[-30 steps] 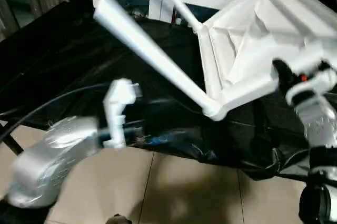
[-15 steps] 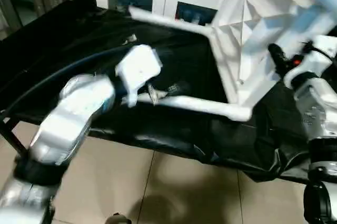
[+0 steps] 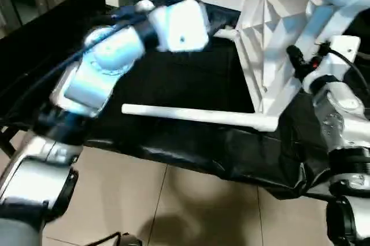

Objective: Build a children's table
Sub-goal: Flip table

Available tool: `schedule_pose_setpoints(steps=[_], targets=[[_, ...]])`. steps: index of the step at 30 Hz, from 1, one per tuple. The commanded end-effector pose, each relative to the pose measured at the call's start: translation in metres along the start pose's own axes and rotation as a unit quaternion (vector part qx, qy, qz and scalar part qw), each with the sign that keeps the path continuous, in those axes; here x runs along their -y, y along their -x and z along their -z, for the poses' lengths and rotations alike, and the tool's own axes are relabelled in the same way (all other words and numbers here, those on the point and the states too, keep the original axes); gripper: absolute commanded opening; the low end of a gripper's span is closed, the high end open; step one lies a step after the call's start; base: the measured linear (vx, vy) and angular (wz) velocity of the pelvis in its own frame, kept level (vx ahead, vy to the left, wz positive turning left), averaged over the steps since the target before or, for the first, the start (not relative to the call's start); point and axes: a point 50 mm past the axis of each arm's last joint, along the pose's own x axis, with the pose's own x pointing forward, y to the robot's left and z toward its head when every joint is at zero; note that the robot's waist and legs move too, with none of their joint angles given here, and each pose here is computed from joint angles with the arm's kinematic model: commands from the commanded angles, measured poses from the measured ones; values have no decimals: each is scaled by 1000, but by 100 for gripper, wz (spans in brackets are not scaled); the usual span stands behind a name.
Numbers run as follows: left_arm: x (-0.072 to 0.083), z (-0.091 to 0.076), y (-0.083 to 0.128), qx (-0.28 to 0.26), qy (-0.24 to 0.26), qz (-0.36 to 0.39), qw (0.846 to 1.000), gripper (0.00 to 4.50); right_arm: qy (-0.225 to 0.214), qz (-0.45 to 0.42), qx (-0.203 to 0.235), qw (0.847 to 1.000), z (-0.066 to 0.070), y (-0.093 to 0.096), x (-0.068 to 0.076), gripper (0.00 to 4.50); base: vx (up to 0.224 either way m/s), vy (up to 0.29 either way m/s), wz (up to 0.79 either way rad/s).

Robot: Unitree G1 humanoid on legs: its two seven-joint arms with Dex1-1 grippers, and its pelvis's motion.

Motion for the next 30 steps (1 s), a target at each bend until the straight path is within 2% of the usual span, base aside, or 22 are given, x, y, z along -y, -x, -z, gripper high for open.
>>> schedule_pose_setpoints(steps=[1, 8, 11, 13, 15, 18, 20, 30], targets=[[-5, 3, -6, -13, -32, -9, 999, 450, 13, 2, 10, 1000, -7, -3, -2, 186, 0, 0, 0], [-29, 30, -11, -83, -65, -32, 994, 450, 23, -23, 30, 999, -18, -6, -13, 186, 0, 0, 0], [-38, 34, -11, -93, -66, -55, 992, 450, 30, -28, 35, 999, -20, -6, -14, 186, 0, 0, 0], [-46, 43, -9, -117, -52, -83, 988, 450, 35, -31, 41, 998, -24, -6, -15, 186, 0, 0, 0], [-47, 46, -7, -123, -43, -92, 987, 421, 36, -31, 45, 998, -25, -6, -15, 186, 0, 0, 0], [-47, 49, -7, -124, -29, -94, 987, 414, 41, -33, 50, 997, -29, -6, -16, 186, 0, 0, 0], [-46, 50, -7, -118, -15, -100, 988, 389, 44, -35, 55, 997, -32, -6, -16, 186, 0, 0, 0], [-42, 50, -9, -101, 51, -114, 987, 329, 61, -36, 80, 994, -52, -8, -11, 186, 0, 0, 0]])
